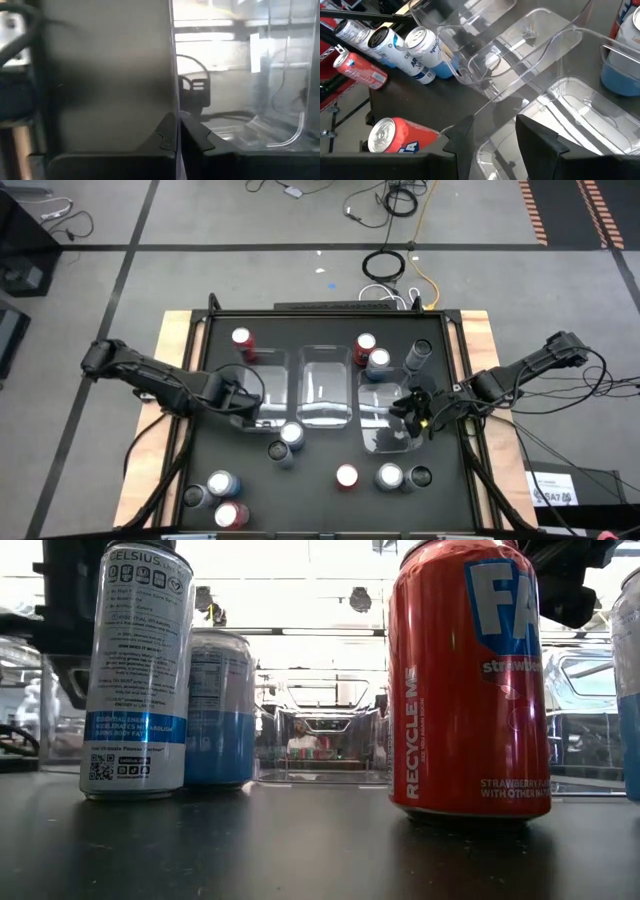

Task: Sort soda cans
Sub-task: Move the top transparent bin to the middle left of the table, then put the blue-white soda can into the middle right transparent bin

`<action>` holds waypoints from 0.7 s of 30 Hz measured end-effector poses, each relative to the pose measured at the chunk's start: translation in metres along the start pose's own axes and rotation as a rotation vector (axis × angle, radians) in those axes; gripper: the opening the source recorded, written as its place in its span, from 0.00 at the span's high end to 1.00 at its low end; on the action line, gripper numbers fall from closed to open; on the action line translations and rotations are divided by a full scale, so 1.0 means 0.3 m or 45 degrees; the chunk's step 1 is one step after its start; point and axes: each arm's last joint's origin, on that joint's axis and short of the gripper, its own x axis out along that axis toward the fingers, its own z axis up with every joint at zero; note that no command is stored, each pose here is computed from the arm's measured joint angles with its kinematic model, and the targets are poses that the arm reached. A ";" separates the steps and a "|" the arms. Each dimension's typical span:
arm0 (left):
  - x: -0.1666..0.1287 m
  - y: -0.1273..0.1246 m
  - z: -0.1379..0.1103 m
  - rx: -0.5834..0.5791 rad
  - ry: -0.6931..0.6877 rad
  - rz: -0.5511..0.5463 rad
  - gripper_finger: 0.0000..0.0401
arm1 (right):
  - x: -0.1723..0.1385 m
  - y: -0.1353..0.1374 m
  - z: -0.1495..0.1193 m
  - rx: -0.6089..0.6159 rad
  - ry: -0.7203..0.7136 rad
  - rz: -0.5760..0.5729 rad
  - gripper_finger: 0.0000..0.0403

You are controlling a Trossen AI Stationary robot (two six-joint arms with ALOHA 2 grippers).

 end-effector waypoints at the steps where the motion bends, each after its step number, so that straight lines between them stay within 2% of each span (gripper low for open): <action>1: 0.003 0.000 0.001 0.015 -0.007 -0.002 0.96 | 0.000 0.000 0.000 0.000 0.000 0.000 0.66; 14: 0.004 -0.006 0.006 -0.056 0.004 -0.017 0.78 | 0.000 0.000 0.000 0.011 -0.002 0.001 0.66; 21: -0.027 -0.014 0.010 -0.051 0.010 -0.043 0.74 | -0.012 -0.001 0.006 0.046 -0.019 0.023 0.66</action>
